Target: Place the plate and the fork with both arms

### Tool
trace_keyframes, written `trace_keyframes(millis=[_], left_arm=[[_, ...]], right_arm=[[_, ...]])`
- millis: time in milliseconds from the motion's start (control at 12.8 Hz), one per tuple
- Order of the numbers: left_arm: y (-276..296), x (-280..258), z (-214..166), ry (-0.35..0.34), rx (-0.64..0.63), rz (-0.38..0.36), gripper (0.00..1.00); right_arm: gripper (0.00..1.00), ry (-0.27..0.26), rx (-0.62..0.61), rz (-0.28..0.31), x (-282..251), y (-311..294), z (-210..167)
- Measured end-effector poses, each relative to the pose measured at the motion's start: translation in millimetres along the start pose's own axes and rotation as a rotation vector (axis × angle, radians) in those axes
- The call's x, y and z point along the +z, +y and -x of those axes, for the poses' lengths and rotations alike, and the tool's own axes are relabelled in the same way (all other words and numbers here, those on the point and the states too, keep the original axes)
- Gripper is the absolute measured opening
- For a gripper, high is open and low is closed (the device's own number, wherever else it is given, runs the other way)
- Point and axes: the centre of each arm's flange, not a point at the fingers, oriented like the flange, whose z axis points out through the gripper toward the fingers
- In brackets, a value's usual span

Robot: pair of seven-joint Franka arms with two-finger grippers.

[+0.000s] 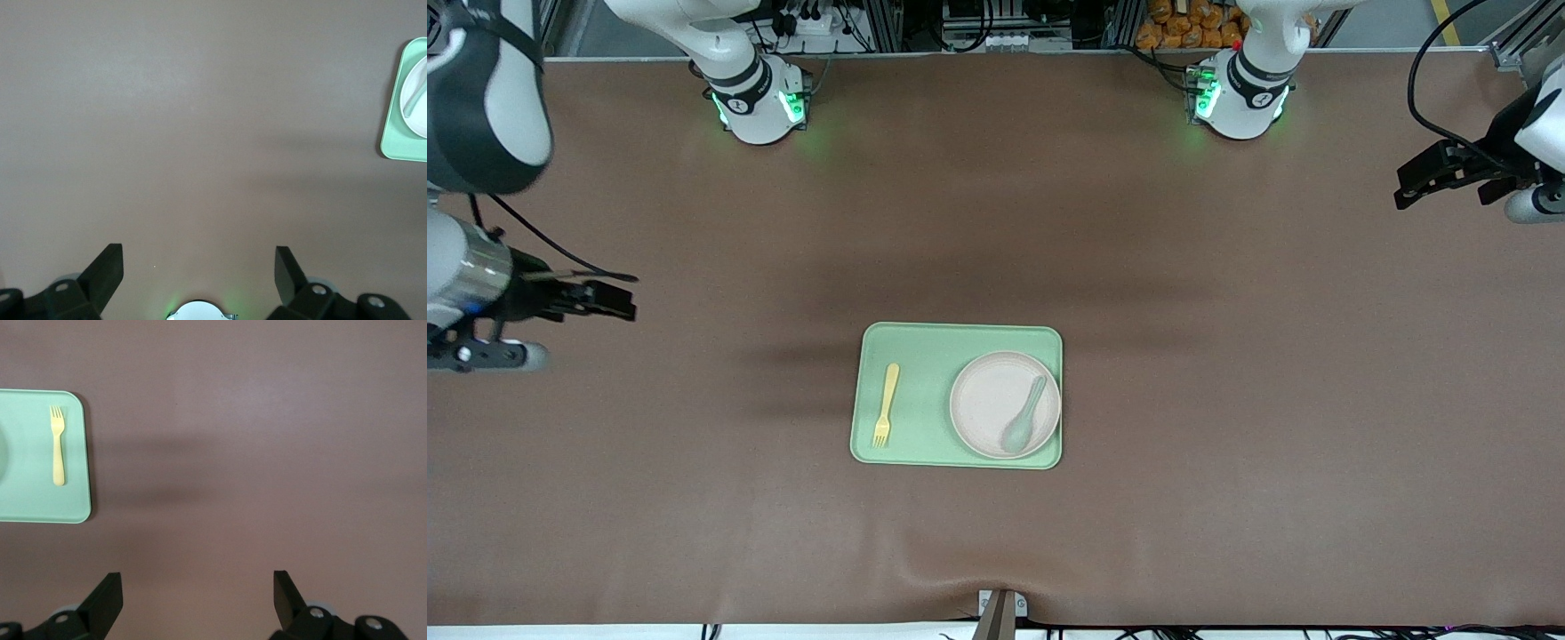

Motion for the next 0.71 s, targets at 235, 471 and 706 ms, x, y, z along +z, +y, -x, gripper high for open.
trace_keyframes(millis=[235, 471, 706], left_arm=[[1.6, -3.3, 5.0, 0.006, 0.002, -0.002, 1.0], [8.7, -6.6, 10.8, 0.012, 0.015, -0.006, 1.0], [9.9, -6.2, 11.4, 0.011, 0.017, -0.006, 1.0]], right_arm=[[1.0, 0.019, 0.006, 0.002, -39.5, 12.6, 33.6], [1.0, 0.019, 0.023, -0.005, -59.5, 24.5, 55.8], [1.0, 0.016, 0.04, -0.011, -74.5, 34.8, 73.7]])
